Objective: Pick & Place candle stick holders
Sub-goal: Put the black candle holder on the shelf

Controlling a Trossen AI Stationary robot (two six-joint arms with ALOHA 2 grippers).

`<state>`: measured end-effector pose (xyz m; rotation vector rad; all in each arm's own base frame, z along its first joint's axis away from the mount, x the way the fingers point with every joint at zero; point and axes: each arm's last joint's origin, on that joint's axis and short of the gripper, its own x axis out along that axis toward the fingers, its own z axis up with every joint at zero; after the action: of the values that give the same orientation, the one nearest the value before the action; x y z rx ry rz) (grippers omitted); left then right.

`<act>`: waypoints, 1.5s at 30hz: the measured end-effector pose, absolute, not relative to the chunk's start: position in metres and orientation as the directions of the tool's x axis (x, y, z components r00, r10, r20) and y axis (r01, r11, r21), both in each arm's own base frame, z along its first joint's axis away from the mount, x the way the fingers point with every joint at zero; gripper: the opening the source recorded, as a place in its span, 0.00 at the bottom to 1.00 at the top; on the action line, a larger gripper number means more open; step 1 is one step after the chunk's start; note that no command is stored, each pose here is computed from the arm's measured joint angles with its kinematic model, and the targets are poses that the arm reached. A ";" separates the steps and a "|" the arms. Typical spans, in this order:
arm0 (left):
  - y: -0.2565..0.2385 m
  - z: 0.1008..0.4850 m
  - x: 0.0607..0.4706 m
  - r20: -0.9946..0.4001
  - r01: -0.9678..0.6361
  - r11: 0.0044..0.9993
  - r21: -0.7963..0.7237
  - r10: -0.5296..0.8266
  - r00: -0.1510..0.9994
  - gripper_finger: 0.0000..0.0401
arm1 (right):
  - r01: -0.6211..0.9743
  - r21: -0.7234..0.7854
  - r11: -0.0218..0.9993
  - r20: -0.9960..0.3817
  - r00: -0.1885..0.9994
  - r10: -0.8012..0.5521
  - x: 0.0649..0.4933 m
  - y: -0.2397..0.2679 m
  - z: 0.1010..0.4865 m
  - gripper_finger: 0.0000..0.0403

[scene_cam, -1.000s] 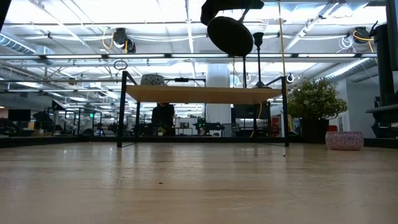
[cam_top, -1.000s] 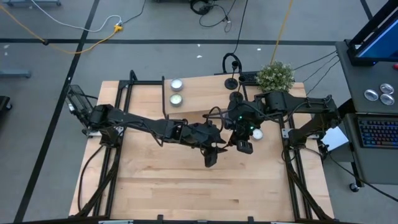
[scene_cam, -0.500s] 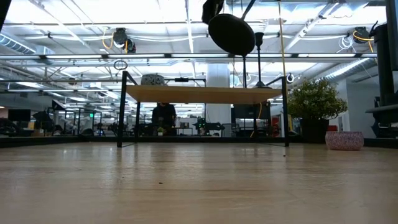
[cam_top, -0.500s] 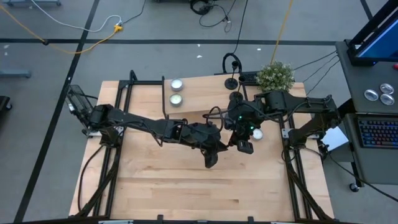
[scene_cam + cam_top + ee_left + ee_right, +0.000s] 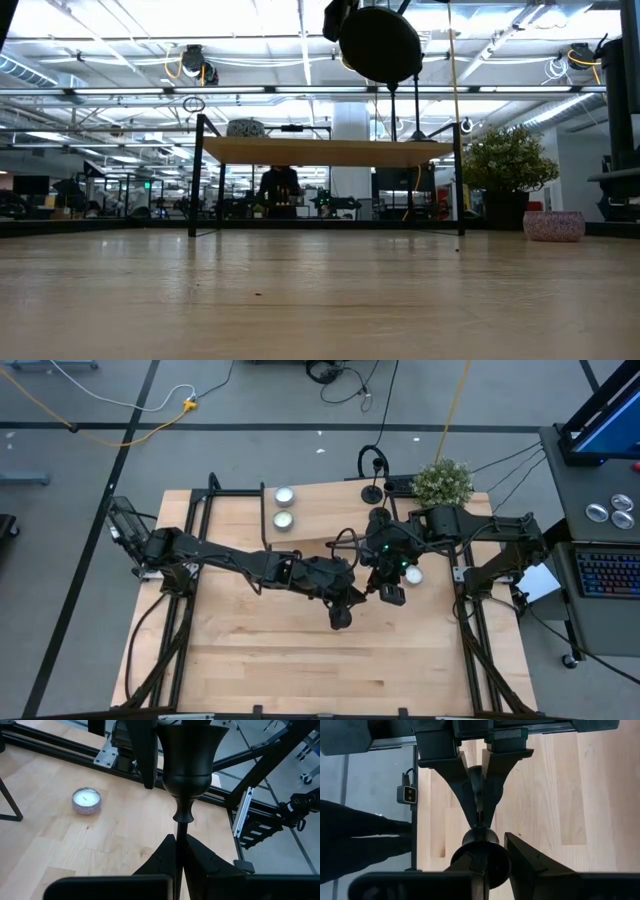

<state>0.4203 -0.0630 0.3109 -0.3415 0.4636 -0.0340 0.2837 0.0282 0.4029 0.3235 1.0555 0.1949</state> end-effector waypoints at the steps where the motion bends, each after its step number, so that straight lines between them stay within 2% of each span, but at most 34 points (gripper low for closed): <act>1: -0.063 0.311 0.420 -0.433 -0.045 0.943 -0.330 -0.109 0.895 0.04 | -0.004 0.354 0.935 -0.819 0.482 0.312 0.284 0.028 0.403 0.09; 7: -0.063 0.311 0.420 -0.435 -0.049 0.944 -0.327 -0.104 0.894 0.04 | -0.005 0.356 0.934 -0.817 0.483 0.314 0.284 0.028 0.403 0.09; 20: -0.063 0.309 0.418 -0.464 -0.063 0.946 -0.319 -0.098 0.881 0.04 | -0.011 0.359 0.933 -0.814 0.485 0.318 0.281 0.028 0.405 0.21; 29: -0.062 0.307 0.418 -0.479 -0.071 0.945 -0.320 -0.097 0.872 0.04 | -0.013 0.367 0.930 -0.794 0.516 0.320 0.268 0.027 0.415 0.22; 39: -0.059 0.304 0.417 -0.506 -0.143 0.943 -0.302 -0.032 0.862 0.03 | -0.065 0.394 0.917 -0.732 0.580 0.356 0.247 0.025 0.434 0.23; 45: -0.051 0.304 0.418 -0.494 -0.221 0.935 -0.277 0.059 0.867 0.03 | -0.096 0.375 0.922 -0.708 0.613 0.351 0.224 0.024 0.446 0.22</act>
<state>0.4177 -0.0514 0.3044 -0.3348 0.5019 0.1496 0.2243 0.0237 0.4463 0.3149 0.8769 0.2629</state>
